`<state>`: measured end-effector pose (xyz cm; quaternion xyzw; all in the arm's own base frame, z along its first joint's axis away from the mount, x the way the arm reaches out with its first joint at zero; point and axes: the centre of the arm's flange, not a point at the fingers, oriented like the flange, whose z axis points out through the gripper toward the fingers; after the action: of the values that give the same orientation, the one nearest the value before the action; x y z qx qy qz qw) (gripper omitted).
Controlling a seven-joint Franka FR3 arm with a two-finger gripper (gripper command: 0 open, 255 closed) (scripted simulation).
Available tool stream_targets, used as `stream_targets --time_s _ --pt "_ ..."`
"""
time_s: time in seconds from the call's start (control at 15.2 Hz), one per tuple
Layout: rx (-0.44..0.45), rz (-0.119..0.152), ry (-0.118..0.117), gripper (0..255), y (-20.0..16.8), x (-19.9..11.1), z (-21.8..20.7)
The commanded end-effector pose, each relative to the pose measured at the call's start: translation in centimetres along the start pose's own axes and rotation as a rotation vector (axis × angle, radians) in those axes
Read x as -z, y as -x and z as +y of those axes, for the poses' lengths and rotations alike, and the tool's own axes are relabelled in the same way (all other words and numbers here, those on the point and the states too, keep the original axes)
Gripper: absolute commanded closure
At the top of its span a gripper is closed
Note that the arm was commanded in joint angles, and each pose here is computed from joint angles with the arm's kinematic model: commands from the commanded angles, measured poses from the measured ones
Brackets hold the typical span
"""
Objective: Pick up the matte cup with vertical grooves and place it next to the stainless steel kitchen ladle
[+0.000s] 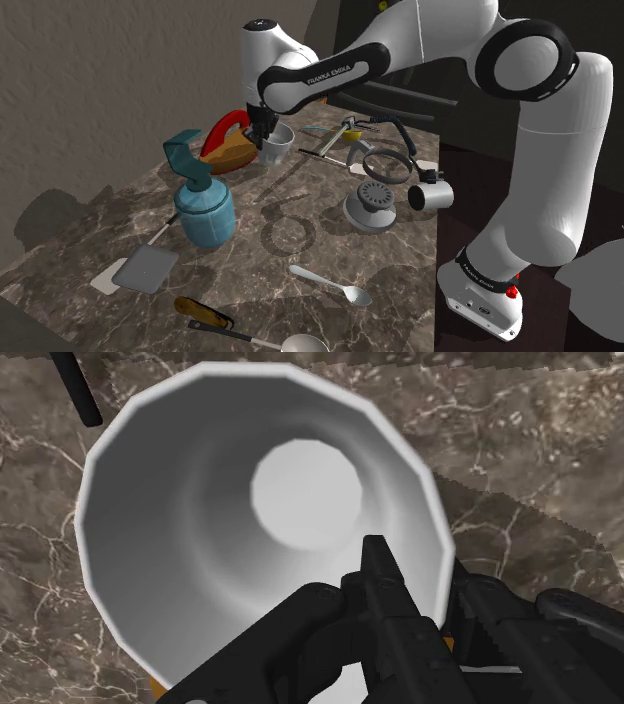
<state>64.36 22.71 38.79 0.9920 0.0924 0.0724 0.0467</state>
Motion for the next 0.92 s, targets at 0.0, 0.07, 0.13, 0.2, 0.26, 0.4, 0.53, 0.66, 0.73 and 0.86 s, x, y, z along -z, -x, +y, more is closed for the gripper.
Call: stream_targets --time_s 0.0,0.07,0.13,0.2,0.26,0.4,0.53,0.66,0.73,0.86 --pt "0.0 0.0 0.0 255 -0.1 1.1 0.1" --pt "0.0 0.0 0.0 255 -0.1 1.7 0.1" --pt "0.0 0.0 0.0 255 -0.2 2.2 0.2" --pt "0.0 0.0 0.0 255 -0.3 2.7 0.2" --pt "0.0 0.0 0.0 255 -0.4 3.2 0.3" --pt "0.0 0.0 0.0 255 -0.5 4.3 0.4" --pt "0.0 0.0 0.0 255 -0.6 5.3 0.5" --pt "0.0 0.0 0.0 255 -0.8 6.3 0.6" --pt "0.0 0.0 0.0 255 -0.8 6.9 0.7" --pt "0.0 0.0 0.0 255 -1.0 7.9 0.8"
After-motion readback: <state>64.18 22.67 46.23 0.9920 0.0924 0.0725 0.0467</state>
